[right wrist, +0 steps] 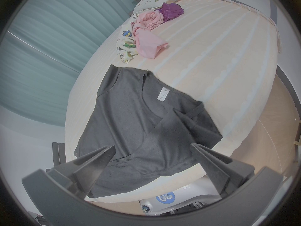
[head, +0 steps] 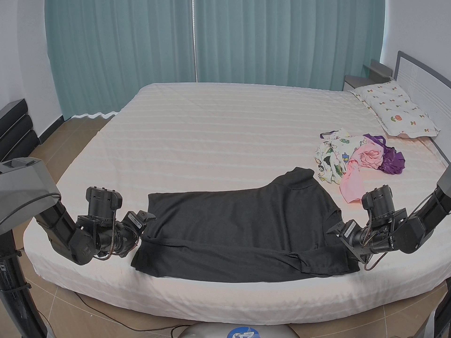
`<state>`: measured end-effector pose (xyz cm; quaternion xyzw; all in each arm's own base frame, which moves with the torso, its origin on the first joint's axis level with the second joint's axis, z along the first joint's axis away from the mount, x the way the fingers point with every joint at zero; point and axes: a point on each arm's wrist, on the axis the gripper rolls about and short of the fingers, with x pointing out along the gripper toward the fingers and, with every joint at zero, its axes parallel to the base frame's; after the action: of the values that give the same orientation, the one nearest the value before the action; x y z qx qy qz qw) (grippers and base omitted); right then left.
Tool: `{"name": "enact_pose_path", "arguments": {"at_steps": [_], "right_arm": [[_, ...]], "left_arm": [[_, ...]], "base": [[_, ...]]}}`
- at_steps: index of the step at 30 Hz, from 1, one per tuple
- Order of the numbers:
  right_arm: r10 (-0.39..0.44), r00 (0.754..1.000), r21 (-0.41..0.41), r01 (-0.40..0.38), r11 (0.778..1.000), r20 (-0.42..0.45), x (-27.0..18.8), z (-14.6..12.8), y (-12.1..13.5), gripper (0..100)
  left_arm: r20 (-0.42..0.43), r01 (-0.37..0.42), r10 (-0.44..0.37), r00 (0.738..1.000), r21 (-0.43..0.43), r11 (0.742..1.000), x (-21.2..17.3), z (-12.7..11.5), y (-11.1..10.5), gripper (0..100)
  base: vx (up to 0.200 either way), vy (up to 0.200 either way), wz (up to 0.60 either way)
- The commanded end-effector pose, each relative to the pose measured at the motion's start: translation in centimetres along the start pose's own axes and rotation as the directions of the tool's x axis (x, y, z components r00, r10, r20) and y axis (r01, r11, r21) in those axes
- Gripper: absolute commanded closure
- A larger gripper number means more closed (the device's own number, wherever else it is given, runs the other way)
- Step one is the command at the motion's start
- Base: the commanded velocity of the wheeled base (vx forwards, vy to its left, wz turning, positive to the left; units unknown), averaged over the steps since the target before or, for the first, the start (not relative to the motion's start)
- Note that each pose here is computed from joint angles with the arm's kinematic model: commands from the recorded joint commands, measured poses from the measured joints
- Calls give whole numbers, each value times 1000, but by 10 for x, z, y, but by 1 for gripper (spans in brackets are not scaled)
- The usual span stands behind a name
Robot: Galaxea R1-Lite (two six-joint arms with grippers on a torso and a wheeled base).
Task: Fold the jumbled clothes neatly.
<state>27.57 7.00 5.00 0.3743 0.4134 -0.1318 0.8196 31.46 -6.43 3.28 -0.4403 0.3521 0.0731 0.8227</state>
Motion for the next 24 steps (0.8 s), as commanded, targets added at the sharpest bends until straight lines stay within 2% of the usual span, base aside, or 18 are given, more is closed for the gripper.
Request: {"name": "enact_pose_path", "arguments": {"at_steps": [1, 7, 12, 16, 24], "right_arm": [[-1, 1000, -1, 1, 1000, -1, 1, 0, 0, 0], [-1, 1000, 0, 1, 1000, 1, 1, 1, 0, 0], [-8, 1000, -4, 8, 1000, 1, 7, 2, 1, 0], [-8, 1000, -4, 8, 1000, 1, 8, 2, 2, 0], [-7, 1000, -4, 7, 1000, -1, 8, 2, 2, 0]], "left_arm": [[-4, -6, 6, 1000, 2, 1000, -1, -2, 3, 0], [14, 0, 0, 1000, 16, 1000, -1, 2, 1, 0], [24, -26, 24, 999, 97, 995, 2, 1, 3, 0], [64, -70, 64, 996, 103, 992, 9, 2, 6, 0], [60, -107, 101, 993, 101, 989, 20, 0, 14, 0]], "base": [[0, 0, 0], [0, 0, 0], [0, 0, 0], [0, 0, 0], [0, 0, 0]]}}
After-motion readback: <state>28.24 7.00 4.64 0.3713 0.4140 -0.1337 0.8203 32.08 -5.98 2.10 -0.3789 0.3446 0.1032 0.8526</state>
